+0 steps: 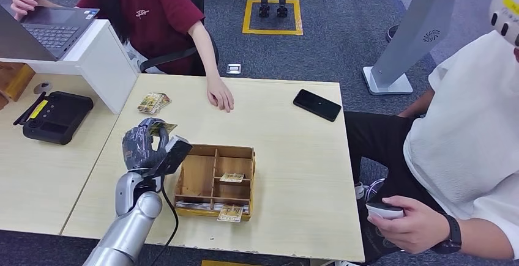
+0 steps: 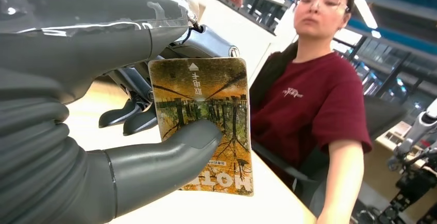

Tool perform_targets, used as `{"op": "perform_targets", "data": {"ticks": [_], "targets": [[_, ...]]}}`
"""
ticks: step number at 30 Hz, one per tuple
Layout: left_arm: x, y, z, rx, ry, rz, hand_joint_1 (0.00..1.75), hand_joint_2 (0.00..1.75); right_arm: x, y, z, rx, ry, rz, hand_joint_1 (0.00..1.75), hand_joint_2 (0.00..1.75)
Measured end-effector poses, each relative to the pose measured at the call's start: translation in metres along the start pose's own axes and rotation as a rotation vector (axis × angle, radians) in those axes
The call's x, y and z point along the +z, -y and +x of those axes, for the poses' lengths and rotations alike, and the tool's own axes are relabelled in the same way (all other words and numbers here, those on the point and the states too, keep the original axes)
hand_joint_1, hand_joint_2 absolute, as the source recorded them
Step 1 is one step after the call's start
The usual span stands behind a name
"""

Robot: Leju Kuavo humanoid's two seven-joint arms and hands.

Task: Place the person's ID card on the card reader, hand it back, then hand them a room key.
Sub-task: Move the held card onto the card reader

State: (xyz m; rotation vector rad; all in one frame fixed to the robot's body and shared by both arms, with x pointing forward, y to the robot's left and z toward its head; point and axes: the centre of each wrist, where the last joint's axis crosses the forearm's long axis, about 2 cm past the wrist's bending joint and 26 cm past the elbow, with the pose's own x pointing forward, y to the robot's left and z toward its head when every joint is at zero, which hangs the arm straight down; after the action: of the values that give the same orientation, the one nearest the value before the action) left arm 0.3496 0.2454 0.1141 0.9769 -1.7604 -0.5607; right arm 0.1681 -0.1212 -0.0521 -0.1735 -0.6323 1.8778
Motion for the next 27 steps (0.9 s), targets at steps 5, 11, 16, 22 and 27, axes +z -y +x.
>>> {"op": "perform_targets", "data": {"ticks": [5,11,16,22,27], "targets": [[-0.0013,0.0024,0.002,0.037,-0.017,-0.017,1.75,1.75,0.0,0.0002,0.0005,0.026,0.012,0.002,0.0,1.75],[-0.0024,0.0041,0.005,0.042,-0.006,-0.019,1.75,1.75,0.0,-0.0003,0.0016,0.069,0.035,0.015,0.0,1.75],[-0.0023,0.0044,0.0061,0.037,0.007,-0.003,1.75,1.75,0.0,-0.0002,0.0023,0.098,0.051,0.016,0.0,1.75],[-0.0017,0.0045,0.0073,0.038,0.039,0.019,1.75,1.75,0.0,-0.0002,0.0027,0.121,0.062,0.017,0.0,1.75],[0.0048,0.0054,0.0098,0.035,0.064,0.02,1.75,1.75,0.0,-0.0003,0.0029,0.134,0.066,0.017,0.0,1.75]]}}
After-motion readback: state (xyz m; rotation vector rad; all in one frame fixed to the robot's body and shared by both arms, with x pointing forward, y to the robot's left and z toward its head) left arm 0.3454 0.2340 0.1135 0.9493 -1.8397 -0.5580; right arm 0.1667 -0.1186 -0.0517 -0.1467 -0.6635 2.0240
